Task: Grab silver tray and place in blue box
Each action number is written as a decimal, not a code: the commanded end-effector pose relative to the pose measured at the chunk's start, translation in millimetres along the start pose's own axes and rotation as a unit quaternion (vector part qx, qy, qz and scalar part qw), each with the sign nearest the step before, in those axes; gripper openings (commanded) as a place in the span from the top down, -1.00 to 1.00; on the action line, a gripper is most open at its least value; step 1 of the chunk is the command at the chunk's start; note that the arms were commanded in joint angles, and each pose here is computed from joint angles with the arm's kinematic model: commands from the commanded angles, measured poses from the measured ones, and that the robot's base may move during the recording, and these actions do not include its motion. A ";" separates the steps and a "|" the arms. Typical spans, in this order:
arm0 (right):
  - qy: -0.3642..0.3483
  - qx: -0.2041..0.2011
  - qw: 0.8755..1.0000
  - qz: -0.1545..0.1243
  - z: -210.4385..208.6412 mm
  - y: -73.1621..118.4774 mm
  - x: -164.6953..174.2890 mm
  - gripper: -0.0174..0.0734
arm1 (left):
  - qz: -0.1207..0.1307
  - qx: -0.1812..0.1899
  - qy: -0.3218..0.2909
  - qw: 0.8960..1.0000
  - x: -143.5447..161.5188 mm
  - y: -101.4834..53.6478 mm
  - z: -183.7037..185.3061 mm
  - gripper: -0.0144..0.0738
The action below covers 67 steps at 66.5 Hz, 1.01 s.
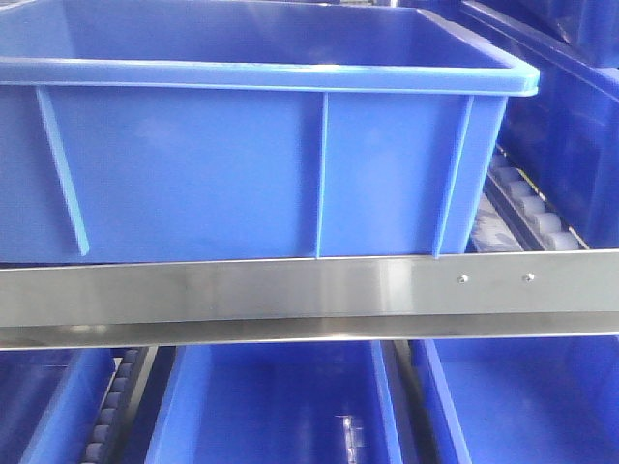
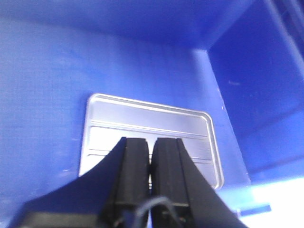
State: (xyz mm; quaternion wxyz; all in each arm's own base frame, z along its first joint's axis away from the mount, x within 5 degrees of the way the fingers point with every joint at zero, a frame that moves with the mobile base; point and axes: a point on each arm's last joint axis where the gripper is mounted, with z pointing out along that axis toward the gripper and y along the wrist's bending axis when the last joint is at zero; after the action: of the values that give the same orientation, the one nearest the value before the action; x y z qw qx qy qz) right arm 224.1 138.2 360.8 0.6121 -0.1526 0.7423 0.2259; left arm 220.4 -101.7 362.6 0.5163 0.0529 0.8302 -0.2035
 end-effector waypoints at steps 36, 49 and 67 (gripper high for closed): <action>-0.146 -0.034 0.988 -0.020 -156.5 -9.5 86.9 0.49 | 0.066 0.055 -0.250 0.965 122.9 39.0 -148.5 0.69; -0.153 -0.035 0.987 -0.020 -159.8 -9.7 88.0 0.49 | 0.065 0.063 -0.281 0.955 127.2 40.4 -160.5 0.69; -0.152 -0.035 0.988 -0.020 -159.7 -9.7 88.3 0.49 | 0.065 0.063 -0.281 0.955 127.2 40.4 -160.5 0.69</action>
State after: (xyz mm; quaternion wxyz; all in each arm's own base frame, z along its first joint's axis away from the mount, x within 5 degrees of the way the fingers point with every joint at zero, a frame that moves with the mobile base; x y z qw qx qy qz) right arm 78.7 50.1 279.6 0.6796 -0.1473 0.6739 0.2497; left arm 41.9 -17.4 284.8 0.7053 0.0765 0.6709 -0.2160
